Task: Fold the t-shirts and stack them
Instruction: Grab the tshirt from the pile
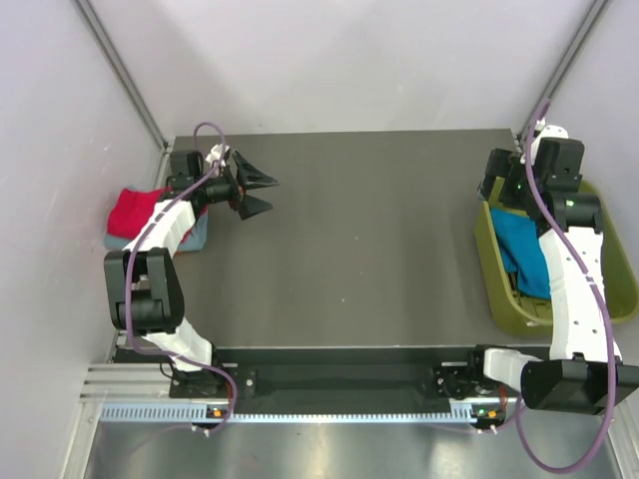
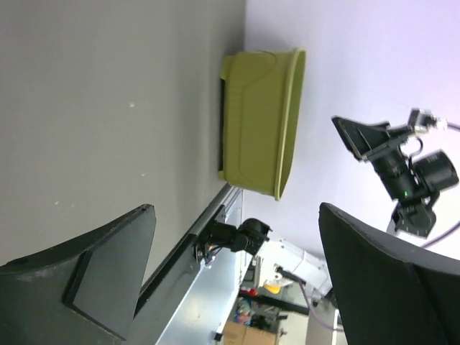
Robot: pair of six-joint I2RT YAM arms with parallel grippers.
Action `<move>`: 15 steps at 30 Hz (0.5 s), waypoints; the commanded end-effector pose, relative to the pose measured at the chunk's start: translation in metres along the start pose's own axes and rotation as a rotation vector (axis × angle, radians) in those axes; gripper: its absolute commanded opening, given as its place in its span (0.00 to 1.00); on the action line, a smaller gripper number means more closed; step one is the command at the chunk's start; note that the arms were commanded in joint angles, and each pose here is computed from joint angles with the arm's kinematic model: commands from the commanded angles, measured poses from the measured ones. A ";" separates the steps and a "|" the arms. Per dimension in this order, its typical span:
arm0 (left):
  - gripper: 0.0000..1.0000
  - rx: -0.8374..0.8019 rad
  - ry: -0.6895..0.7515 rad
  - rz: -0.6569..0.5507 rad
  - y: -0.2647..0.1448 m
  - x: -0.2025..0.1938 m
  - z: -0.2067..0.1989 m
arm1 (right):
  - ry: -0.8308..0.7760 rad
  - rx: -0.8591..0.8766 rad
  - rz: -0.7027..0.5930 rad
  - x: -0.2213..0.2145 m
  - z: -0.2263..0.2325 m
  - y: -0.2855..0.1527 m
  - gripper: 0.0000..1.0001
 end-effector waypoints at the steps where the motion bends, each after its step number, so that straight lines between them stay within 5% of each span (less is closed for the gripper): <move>1: 0.99 -0.118 0.114 0.024 -0.007 -0.003 -0.039 | -0.004 -0.048 -0.108 0.020 -0.009 -0.012 1.00; 5: 0.99 -0.161 0.089 0.019 -0.011 0.001 -0.041 | -0.069 -0.116 -0.159 0.034 -0.027 -0.016 1.00; 8: 0.99 -0.174 -0.057 -0.007 -0.012 0.007 -0.023 | -0.003 -0.222 -0.138 0.044 -0.057 -0.013 1.00; 15: 0.99 -0.011 0.001 -0.087 -0.011 0.020 0.006 | 0.195 -0.228 0.126 -0.003 -0.122 0.027 1.00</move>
Point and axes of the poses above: each gripper's point midway between its finger pads, its own y axis out along the fingers, its own z axis along the line the jaws close on, x = y × z, the point moved 6 cm from there along -y, back along the fingers, and after that the axes turned 8 degrees about -y, right-handed, at the moved point
